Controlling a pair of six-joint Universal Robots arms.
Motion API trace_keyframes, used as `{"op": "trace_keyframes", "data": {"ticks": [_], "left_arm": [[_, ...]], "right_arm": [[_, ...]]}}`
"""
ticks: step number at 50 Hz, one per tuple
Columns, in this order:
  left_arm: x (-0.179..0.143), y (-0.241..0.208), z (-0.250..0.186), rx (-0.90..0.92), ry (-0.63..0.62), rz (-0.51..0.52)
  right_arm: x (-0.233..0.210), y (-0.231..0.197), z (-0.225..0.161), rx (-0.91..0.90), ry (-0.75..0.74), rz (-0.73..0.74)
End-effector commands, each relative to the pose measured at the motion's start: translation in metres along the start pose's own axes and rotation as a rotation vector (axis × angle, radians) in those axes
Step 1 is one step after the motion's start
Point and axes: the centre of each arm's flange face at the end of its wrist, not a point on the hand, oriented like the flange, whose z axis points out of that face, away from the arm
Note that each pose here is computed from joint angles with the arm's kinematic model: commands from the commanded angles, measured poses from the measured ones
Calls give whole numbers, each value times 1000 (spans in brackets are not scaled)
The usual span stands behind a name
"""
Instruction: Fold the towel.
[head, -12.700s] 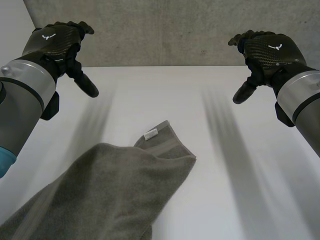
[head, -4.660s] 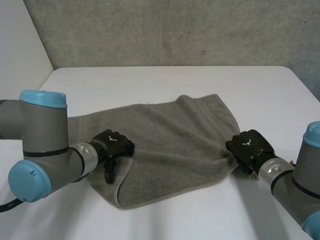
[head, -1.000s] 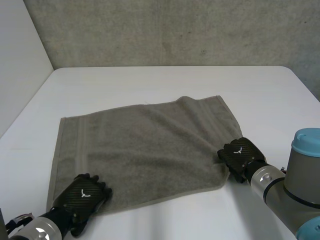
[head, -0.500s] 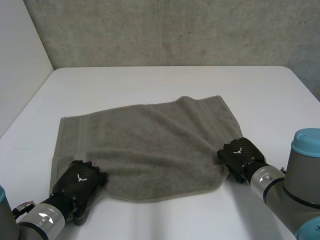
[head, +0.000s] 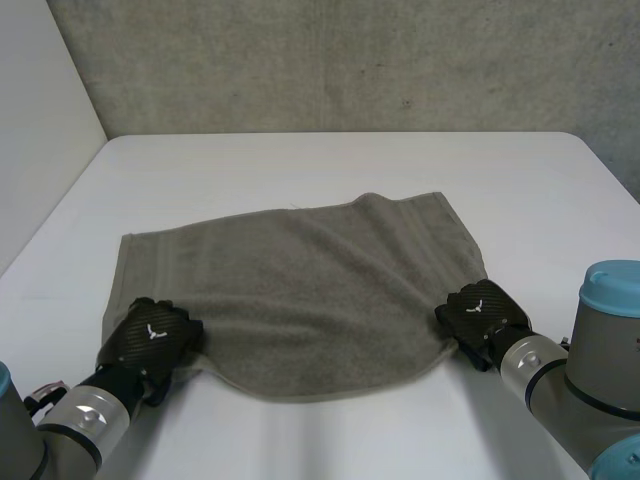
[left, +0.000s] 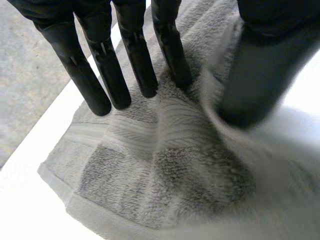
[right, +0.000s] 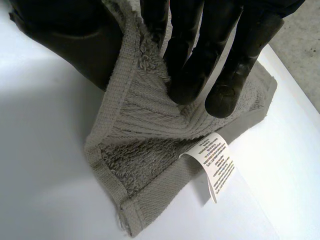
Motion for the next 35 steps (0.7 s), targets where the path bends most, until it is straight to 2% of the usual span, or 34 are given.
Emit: {"op": "trace_keyframes", "data": {"ticks": [1,7,15,17,18,20,23,25,30,33,35], "left_arm": [[-5,-3,2,15,-31,-42],[-7,-12,-1,48,-47,-37],[-38,-62,-22,238,-210,-17],[-57,-89,-35,342,-276,-65],[-57,-89,-35,343,-277,-65],[-73,-114,-50,416,-303,-135],[-80,-125,-56,436,-303,-170],[-89,-140,-65,438,-282,-233],[-96,-150,-69,404,-249,-264],[-94,-143,-53,344,-217,-276],[-92,-136,-40,299,-195,-284]], "right_arm": [[6,-1,1,4,19,10],[19,-12,-5,37,62,16],[52,-63,-45,192,174,11],[61,-76,-56,227,198,17],[70,-87,-66,253,223,25],[79,-97,-76,274,244,29],[93,-115,-96,273,253,24],[97,-122,-104,251,237,23],[118,-142,-129,172,193,-24],[118,-141,-124,151,168,-55],[120,-132,-102,99,135,-116]]}}
